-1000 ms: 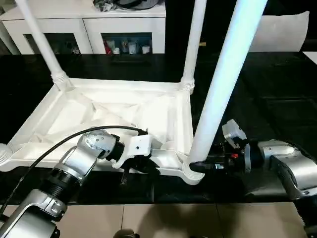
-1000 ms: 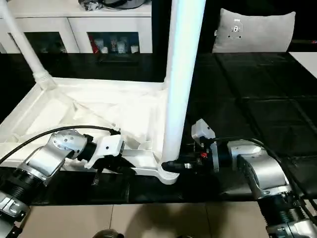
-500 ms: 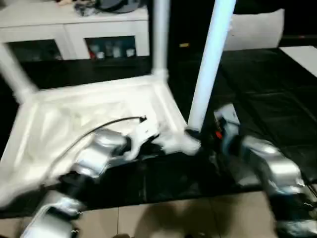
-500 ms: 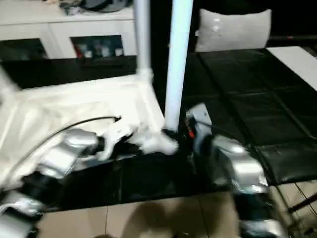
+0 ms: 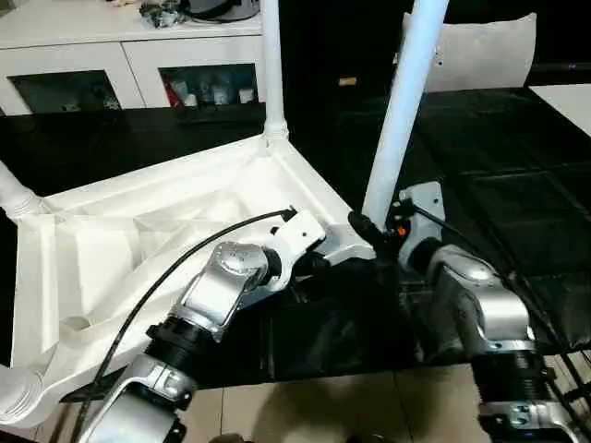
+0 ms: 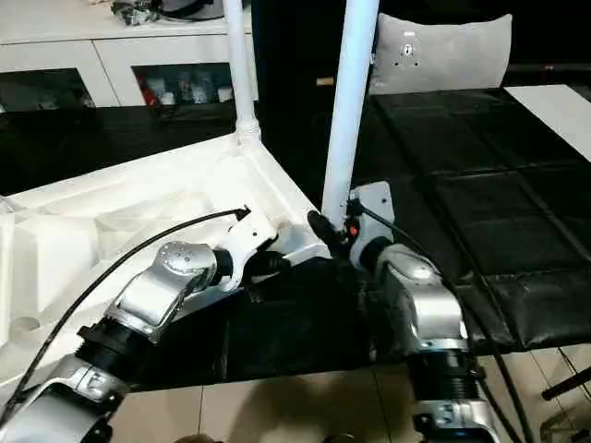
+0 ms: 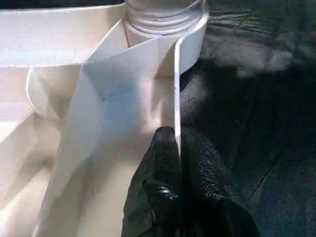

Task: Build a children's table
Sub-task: Rotate leg to tighten

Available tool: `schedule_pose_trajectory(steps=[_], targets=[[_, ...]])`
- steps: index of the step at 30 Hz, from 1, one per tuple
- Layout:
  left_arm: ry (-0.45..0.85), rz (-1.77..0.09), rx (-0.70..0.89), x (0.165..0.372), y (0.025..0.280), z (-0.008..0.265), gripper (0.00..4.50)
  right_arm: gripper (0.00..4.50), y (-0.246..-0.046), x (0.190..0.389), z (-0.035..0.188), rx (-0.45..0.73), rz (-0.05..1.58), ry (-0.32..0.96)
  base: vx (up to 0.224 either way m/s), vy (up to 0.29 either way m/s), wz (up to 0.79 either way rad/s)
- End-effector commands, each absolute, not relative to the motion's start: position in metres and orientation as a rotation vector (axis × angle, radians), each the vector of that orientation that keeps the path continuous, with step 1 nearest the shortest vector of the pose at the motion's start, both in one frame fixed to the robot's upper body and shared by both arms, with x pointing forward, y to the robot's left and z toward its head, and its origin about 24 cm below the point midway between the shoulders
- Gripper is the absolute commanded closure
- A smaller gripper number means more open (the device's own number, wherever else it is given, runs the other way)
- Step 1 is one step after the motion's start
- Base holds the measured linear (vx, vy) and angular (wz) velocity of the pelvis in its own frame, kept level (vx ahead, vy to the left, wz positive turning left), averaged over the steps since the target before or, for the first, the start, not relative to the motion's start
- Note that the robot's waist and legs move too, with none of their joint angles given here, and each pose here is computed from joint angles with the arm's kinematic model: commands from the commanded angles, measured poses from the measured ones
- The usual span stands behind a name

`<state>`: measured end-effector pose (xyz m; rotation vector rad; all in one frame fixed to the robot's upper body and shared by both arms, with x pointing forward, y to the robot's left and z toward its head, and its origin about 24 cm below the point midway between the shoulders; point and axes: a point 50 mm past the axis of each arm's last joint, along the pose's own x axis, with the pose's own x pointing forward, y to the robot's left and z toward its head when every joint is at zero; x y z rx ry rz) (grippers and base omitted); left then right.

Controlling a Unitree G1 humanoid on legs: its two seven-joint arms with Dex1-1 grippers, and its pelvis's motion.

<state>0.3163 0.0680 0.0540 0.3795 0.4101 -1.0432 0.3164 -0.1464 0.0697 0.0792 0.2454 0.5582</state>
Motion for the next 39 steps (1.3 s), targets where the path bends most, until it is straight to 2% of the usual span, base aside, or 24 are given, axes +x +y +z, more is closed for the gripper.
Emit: schedule_pose_trajectory(steps=[1,5,9,10,16,18,21,22,26,30,39], targets=[[0.329,-1.083,0.414,0.318,0.067,0.066,4.5,0.91,-0.135,0.31,0.068,0.103,0.664,0.248,0.0,0.0,0.0],[0.334,-1.159,0.435,0.315,0.078,0.063,4.5,0.46,-0.152,0.301,0.074,0.033,0.812,0.23,0.0,0.0,0.0],[0.319,-1.247,0.462,0.311,0.084,0.063,4.5,0.46,-0.165,0.295,0.078,-0.034,0.903,0.243,0.0,0.0,0.0],[0.312,-1.302,0.471,0.309,0.087,0.064,4.5,0.46,-0.169,0.291,0.082,-0.045,0.981,0.241,0.0,0.0,0.0],[0.331,-1.5,0.541,0.298,0.1,0.065,4.5,0.46,-0.177,0.281,0.086,-0.102,1.198,0.254,0.0,0.0,0.0],[0.341,-1.524,0.559,0.297,0.103,0.065,4.5,0.78,-0.177,0.278,0.086,-0.101,1.237,0.272,0.0,0.0,0.0],[0.357,-1.573,0.594,0.296,0.109,0.064,4.5,0.81,-0.177,0.275,0.086,-0.108,1.309,0.296,0.0,0.0,0.0],[0.363,-1.607,0.61,0.295,0.112,0.065,4.5,1.01,-0.177,0.273,0.085,-0.104,1.353,0.312,0.0,0.0,0.0],[0.378,-1.671,0.634,0.292,0.118,0.067,4.5,1.29,-0.177,0.268,0.085,-0.106,1.431,0.333,0.0,0.0,0.0],[0.383,-1.691,0.639,0.291,0.119,0.067,4.5,1.6,-0.177,0.267,0.084,-0.12,1.459,0.342,0.0,0.0,0.0],[0.383,-1.703,0.632,0.292,0.118,0.067,4.5,2.35,-0.175,0.26,0.081,-0.062,1.534,0.392,0.0,0.0,0.0]])
